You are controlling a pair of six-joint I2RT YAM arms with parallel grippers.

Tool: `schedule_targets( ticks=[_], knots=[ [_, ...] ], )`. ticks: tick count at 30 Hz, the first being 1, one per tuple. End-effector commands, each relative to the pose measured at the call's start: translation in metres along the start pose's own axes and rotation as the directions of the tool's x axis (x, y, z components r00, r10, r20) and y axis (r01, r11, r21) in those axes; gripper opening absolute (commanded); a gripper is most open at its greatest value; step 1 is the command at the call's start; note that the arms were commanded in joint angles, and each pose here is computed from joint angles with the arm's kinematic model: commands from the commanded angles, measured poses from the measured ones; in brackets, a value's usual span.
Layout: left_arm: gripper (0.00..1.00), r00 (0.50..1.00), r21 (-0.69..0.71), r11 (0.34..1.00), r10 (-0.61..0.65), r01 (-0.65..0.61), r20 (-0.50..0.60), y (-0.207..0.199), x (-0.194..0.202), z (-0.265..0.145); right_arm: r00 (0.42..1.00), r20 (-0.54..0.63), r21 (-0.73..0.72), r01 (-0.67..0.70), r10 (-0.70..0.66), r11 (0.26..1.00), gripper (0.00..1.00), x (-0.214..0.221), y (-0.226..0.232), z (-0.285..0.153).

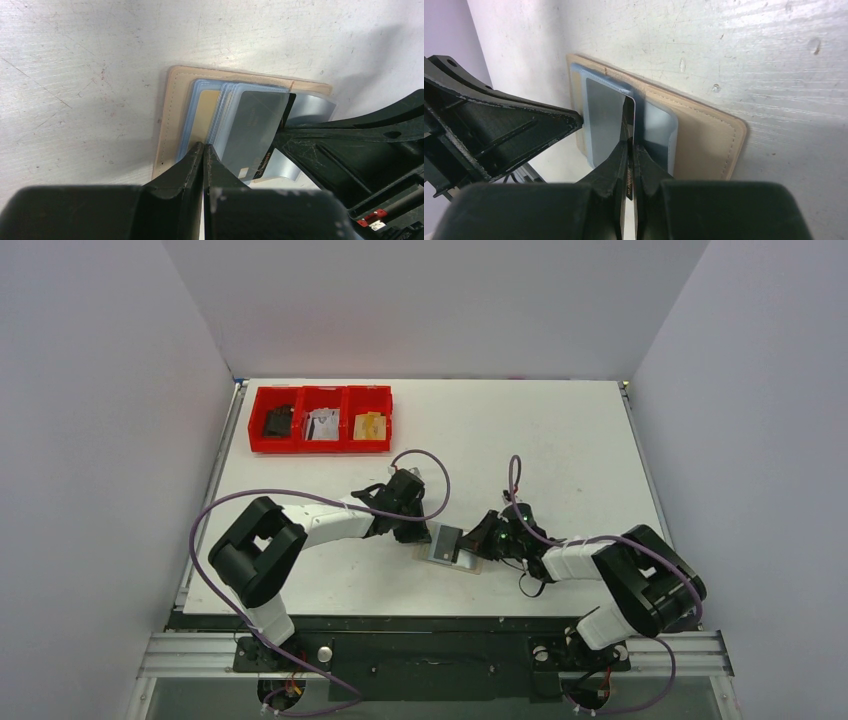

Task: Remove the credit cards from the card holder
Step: Remove the credit card from the card holder.

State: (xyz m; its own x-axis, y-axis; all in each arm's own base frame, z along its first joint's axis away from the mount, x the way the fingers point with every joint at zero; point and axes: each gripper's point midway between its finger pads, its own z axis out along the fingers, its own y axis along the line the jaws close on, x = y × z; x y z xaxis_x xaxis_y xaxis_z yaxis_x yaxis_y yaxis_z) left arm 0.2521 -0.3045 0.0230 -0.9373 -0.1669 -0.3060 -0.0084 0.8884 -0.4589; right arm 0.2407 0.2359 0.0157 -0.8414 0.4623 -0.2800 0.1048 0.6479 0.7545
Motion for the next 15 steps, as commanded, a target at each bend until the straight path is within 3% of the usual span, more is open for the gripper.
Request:
schedule_targets(
  ticks=[1, 15],
  knots=[
    [0.0, 0.993, -0.24, 0.97, -0.002, -0.026, -0.116, 0.072, 0.041, 0.012, 0.997, 0.018, 0.125, 0.074, -0.076, 0.989, 0.0, -0.007, -0.024, -0.004],
    [0.0, 0.994, -0.234, 0.972, -0.006, -0.019, -0.108, 0.071, 0.04, 0.01, 0.996, 0.037, 0.173, 0.074, -0.082, 0.982, 0.0, -0.013, -0.037, -0.018]
  ],
)
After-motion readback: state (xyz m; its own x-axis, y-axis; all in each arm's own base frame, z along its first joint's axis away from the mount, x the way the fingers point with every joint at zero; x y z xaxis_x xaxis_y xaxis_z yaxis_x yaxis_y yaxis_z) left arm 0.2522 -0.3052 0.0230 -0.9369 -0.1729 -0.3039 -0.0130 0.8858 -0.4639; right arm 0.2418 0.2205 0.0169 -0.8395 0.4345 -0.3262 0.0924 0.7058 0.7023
